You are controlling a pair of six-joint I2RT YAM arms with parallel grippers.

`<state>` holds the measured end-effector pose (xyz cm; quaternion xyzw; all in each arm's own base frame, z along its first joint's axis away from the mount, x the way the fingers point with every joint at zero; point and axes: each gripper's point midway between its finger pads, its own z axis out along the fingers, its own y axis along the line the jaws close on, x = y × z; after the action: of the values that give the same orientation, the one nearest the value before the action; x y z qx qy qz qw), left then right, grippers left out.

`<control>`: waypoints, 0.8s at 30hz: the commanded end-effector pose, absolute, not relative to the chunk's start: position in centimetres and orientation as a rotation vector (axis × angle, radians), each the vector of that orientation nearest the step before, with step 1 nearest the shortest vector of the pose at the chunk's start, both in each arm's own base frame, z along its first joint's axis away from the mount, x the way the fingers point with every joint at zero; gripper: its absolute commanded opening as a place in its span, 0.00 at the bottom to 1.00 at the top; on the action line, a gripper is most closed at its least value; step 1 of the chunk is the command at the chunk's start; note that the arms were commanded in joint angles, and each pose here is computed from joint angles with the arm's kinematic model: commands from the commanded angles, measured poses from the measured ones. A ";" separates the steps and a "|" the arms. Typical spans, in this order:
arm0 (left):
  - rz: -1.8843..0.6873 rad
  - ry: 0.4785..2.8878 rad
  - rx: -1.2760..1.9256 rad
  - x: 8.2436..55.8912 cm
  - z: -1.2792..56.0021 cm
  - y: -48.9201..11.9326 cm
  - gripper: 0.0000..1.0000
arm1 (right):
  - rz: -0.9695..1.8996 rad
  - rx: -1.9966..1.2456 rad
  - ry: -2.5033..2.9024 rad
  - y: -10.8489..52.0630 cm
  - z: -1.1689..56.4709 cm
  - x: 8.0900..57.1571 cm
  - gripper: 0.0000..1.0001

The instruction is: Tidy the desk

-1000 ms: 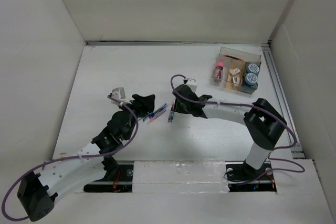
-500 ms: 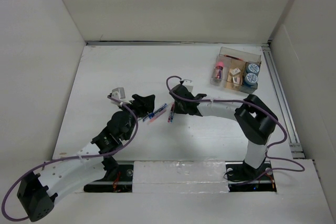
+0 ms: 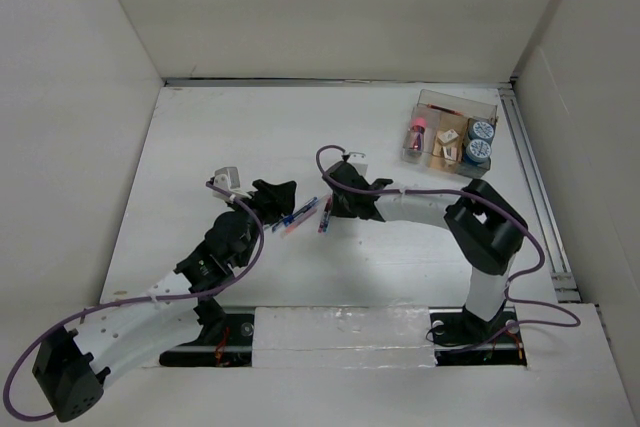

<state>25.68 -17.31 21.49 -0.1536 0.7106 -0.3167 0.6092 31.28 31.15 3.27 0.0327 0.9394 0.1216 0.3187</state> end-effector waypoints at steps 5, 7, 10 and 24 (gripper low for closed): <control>-0.759 1.605 -0.344 25.7 23.2 -17.6 0.65 | 0.436 0.077 2.397 32.8 6.8 32.4 0.29; -0.764 1.604 -0.340 25.6 23.3 -17.7 0.65 | 0.432 0.078 2.391 32.8 6.9 32.5 0.29; -0.761 1.593 -0.348 25.6 23.5 -17.4 0.65 | 0.447 0.069 2.400 33.2 6.7 32.6 0.29; -0.747 1.585 -0.363 25.5 23.6 -16.8 0.65 | 0.393 0.055 2.429 33.4 4.9 32.6 0.29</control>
<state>25.41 -16.95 22.08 -0.1541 0.7048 -0.3203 0.6140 31.69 32.58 4.03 0.0173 0.9373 0.1428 0.3174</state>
